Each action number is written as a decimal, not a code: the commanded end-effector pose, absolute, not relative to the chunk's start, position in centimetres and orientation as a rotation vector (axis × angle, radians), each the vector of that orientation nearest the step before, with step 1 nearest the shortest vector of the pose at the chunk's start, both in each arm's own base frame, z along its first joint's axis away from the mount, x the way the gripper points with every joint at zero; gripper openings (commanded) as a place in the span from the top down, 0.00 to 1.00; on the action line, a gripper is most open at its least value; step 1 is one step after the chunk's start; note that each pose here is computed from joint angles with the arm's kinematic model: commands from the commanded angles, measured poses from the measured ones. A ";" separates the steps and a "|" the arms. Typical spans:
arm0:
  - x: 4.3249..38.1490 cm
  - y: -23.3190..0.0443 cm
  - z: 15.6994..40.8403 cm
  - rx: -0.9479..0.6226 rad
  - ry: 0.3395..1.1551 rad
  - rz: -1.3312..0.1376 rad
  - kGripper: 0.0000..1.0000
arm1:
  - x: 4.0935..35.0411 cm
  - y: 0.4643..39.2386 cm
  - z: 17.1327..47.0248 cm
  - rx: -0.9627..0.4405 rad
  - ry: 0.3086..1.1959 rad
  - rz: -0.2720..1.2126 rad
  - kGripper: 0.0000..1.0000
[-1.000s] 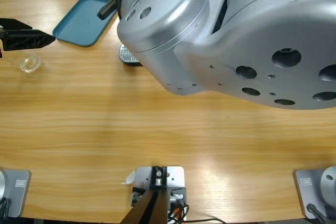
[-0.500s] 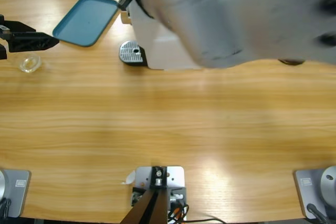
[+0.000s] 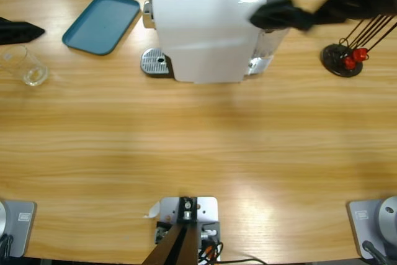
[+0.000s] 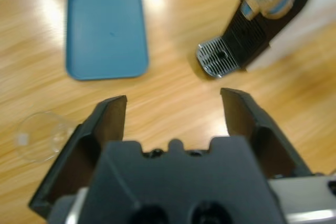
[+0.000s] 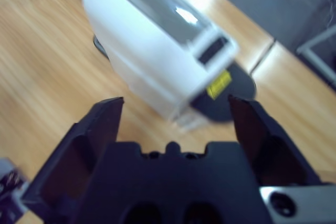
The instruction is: Pour coffee
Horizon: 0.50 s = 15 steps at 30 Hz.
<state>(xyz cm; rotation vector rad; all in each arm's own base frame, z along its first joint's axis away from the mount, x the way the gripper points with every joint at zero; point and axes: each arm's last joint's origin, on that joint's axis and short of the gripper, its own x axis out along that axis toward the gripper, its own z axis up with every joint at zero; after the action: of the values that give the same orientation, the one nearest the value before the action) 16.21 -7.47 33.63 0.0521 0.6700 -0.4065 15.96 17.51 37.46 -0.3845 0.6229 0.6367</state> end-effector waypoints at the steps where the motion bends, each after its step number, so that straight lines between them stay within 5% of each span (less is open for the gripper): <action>1: 14.2 -4.6 31.8 -0.045 0.640 -0.265 0.04 | 11.9 10.5 34.8 -0.261 0.713 0.571 0.00; 9: 13.0 -2.9 28.1 -0.098 0.575 -0.015 0.04 | 11.2 9.7 32.0 -0.295 0.771 0.569 0.00; 15: 16.4 -2.6 25.3 -0.103 0.681 0.128 0.04 | 11.3 9.0 31.7 -0.262 0.795 0.550 0.00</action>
<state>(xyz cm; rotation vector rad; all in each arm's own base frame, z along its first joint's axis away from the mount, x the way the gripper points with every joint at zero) 13.84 -3.21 28.77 -0.1023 0.5595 -0.0157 11.76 10.28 32.65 -0.2923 0.7679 0.5648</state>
